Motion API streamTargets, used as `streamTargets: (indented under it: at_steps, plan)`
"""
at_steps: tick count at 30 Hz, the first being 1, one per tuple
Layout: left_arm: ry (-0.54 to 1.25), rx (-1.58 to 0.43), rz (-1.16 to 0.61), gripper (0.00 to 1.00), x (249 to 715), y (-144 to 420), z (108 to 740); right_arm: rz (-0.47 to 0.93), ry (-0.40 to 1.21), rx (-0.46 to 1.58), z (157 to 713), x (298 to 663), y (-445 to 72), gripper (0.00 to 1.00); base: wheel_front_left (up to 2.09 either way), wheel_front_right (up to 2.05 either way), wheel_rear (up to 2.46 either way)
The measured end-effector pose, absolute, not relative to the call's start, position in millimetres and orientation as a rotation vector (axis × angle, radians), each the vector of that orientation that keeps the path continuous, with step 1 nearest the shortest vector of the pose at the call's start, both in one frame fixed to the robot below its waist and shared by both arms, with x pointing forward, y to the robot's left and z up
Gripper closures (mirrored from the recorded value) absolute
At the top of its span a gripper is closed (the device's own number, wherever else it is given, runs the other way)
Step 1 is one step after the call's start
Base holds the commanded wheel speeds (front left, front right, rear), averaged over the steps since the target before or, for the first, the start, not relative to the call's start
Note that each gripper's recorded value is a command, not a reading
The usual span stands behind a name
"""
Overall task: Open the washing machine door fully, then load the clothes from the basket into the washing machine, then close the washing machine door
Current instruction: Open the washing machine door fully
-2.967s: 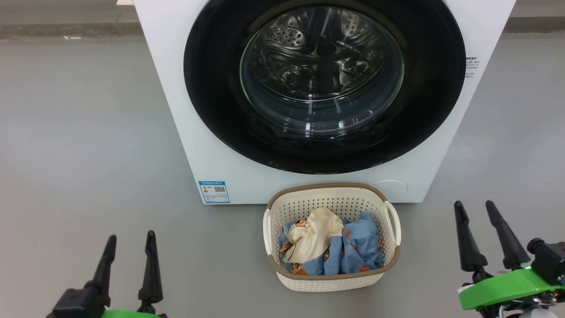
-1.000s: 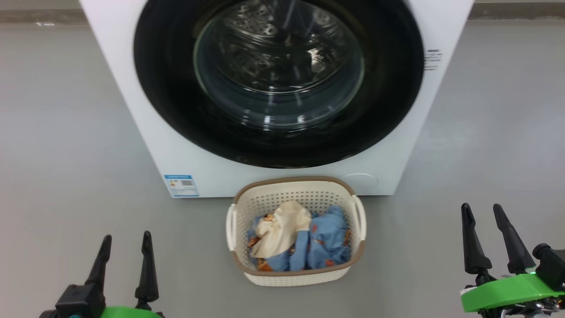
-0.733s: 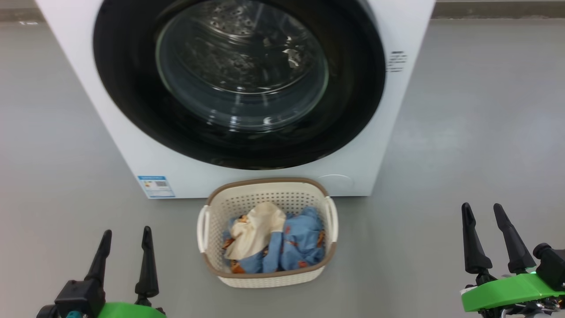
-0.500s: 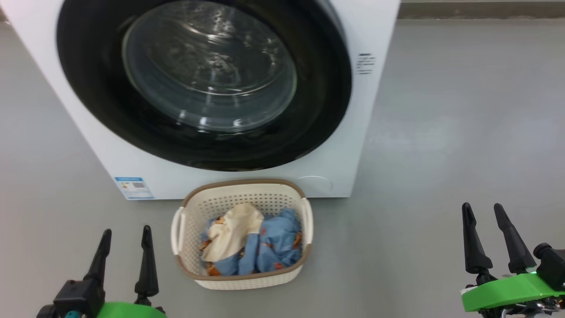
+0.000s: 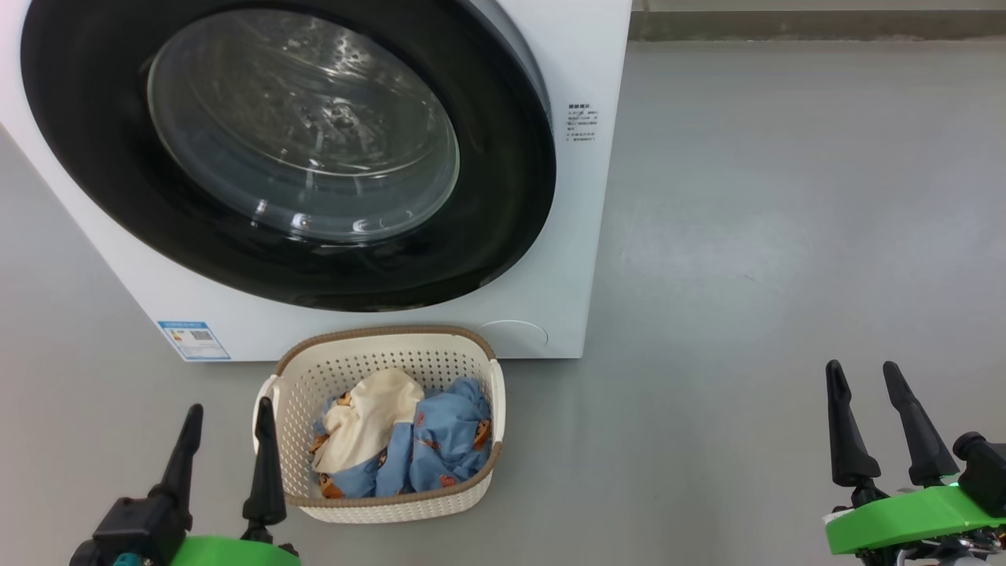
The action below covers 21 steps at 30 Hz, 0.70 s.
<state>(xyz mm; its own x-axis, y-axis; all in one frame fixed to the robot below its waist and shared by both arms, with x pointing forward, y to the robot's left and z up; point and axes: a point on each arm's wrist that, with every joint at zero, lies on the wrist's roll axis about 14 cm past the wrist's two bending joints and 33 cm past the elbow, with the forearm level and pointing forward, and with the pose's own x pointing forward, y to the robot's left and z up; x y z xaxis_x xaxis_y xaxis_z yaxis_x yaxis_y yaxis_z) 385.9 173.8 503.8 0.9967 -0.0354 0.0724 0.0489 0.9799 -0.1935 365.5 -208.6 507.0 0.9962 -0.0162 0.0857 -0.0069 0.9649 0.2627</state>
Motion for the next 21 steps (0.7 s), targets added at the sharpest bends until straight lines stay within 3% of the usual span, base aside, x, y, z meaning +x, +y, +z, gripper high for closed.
streamTargets:
  at_steps: [21]
  plan:
    - [-0.075, -0.199, -0.038, 0.0, 383.8, 175.4, 505.7, 0.004, -0.091, 0.271, 508.5, 366.0, -205.0, 0.0, 0.0, 0.0, 0.0]
